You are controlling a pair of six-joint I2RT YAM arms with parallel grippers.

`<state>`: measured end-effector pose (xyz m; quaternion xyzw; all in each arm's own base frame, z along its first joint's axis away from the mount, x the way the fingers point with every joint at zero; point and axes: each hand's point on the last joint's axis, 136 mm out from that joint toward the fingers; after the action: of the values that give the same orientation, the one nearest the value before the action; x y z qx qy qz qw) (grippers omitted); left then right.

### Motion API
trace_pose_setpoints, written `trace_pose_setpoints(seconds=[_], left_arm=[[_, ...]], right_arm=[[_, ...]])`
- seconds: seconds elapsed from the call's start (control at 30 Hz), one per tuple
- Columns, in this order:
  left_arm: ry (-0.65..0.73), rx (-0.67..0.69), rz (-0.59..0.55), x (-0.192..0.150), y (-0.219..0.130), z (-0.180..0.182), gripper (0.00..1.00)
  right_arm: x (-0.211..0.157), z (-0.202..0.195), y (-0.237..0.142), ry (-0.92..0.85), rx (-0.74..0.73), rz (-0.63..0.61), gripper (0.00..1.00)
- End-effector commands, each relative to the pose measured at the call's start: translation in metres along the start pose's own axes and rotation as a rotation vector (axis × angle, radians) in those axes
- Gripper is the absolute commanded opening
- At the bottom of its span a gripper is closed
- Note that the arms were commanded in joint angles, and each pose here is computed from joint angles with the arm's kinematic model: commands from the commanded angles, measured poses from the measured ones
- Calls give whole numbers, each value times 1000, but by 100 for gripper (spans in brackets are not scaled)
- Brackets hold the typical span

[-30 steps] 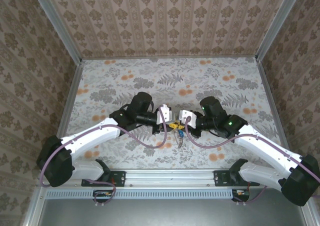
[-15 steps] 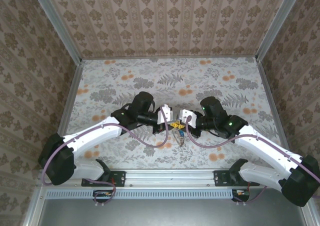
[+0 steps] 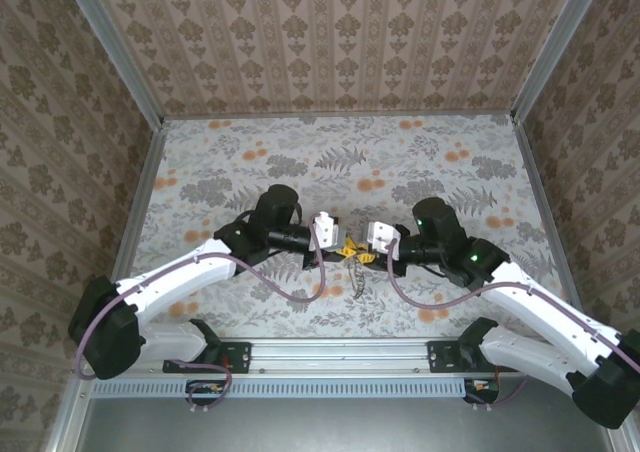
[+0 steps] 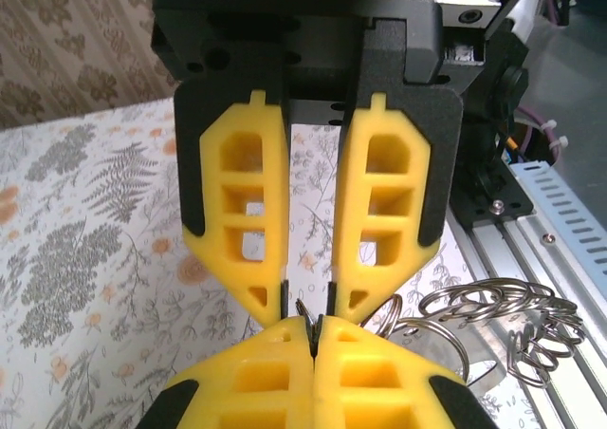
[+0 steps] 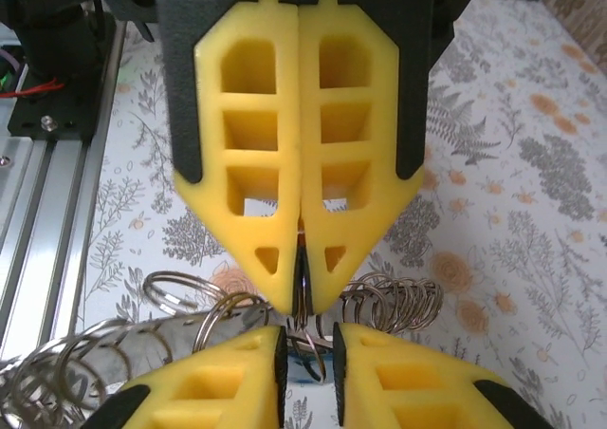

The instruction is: Put the keys on the keyring

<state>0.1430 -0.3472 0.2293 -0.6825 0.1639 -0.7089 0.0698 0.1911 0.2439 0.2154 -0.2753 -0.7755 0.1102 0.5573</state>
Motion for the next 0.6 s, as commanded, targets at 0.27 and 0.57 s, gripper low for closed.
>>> trace_pose_setpoints(seconds=[0.27,0.57], left_arm=[[73,-61,-121,25,-9,-13,0],[85,-74,-134,26,-8,-16,0]], right_arm=[[6,12,-13,35,0,-59,25],[4,6,-3,56,12,-47,13]])
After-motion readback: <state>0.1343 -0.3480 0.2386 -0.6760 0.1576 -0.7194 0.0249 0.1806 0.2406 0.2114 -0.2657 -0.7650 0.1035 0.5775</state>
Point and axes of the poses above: each hand's point on the last joint's axis, 136 mm out from that joint toward the fingers, its own y axis out along the fingers, its own z axis along the line the jaws close on, x = y × z, and after that the axes turned 9 degrees about -y, right-handed
